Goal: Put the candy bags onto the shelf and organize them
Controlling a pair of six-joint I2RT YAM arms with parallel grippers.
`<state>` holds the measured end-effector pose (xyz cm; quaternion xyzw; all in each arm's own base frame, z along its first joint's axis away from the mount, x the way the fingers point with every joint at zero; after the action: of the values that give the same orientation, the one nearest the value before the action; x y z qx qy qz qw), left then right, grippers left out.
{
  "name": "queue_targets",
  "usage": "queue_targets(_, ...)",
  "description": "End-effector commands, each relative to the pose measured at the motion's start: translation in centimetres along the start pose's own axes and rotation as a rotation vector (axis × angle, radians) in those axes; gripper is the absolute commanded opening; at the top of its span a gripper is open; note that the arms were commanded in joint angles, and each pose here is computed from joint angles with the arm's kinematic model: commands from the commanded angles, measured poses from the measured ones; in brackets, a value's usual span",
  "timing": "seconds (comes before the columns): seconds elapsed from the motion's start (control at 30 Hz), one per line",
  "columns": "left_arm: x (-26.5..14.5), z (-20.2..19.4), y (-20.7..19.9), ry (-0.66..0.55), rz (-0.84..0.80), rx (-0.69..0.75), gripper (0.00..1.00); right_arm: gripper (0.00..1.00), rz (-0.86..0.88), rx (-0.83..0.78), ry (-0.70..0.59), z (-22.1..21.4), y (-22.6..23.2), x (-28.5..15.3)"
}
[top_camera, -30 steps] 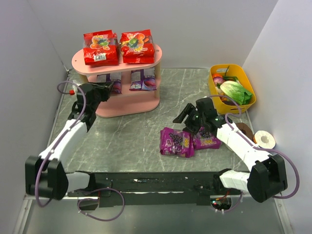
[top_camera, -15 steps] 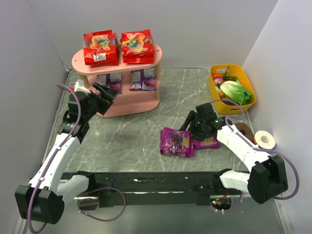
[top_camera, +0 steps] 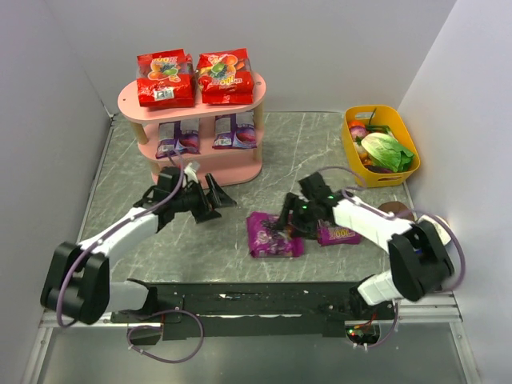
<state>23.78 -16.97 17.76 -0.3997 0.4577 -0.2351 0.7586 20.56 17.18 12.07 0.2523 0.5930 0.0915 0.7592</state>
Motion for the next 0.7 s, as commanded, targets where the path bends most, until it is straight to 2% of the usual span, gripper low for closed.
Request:
queue_targets(0.0,1.4,-1.7,0.8,0.117,-0.056,0.035,0.96,0.73,0.103,-0.156,0.058,-0.1,4.4,2.0)
queue_targets(0.2,1.6,-2.8,2.3,0.148,-0.006,0.006,0.96,0.72,0.098,-0.201,0.086,1.0,6.3,4.0)
queue_targets(0.67,0.2,-4.8,3.7,0.100,0.056,-0.135,0.96,0.74,0.106,-0.195,-0.013,1.4,7.7,1.3)
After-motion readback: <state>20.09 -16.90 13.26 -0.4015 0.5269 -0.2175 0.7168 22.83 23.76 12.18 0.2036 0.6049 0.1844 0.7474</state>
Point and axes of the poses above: each gripper's point midway between its finger pads, its own x axis out along the fingers, its own y axis along the line the jaws close on, z = x × y, the point moved 7 cm from there along -x, back along the fingers, and after that the axes turned 1 degree about -x, right-handed, at the moved point
